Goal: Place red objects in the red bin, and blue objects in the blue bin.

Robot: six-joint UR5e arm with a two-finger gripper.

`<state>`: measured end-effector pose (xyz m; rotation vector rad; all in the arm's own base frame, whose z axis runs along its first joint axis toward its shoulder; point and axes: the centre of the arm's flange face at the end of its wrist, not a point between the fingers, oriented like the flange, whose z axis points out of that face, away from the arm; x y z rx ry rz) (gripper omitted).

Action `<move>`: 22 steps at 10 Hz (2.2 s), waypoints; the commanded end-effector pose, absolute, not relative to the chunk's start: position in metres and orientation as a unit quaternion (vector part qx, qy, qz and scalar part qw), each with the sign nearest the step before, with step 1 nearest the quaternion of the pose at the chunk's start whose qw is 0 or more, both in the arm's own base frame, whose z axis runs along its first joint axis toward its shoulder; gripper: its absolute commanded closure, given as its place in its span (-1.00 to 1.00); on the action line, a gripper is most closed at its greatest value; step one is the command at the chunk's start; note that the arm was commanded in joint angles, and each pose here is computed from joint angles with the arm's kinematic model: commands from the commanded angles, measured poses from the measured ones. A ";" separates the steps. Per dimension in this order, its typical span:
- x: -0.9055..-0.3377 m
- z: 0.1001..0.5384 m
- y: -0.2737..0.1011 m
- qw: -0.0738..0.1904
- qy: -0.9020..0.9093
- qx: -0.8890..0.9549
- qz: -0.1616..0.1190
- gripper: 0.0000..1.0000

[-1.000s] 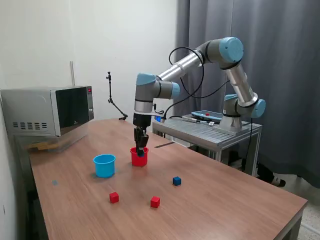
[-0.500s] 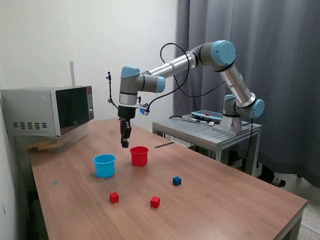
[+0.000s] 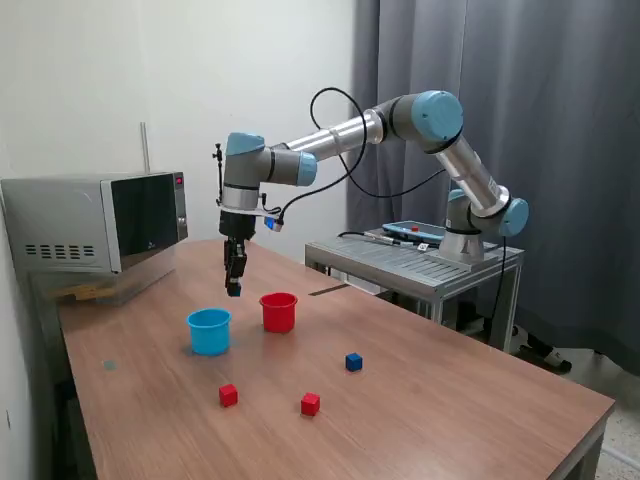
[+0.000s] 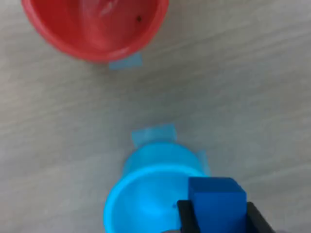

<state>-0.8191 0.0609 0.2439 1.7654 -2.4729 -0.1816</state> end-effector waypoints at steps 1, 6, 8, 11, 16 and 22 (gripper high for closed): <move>-0.834 0.265 0.083 0.062 -0.814 0.573 -0.077 1.00; -0.846 0.252 0.090 0.060 -0.810 0.578 -0.072 1.00; -0.848 0.245 0.090 0.059 -0.810 0.579 -0.068 1.00; -0.850 0.235 0.088 0.056 -0.810 0.581 -0.064 1.00; -0.851 0.220 0.080 0.050 -0.805 0.589 -0.056 1.00; -0.850 0.201 0.077 0.043 -0.805 0.590 -0.046 1.00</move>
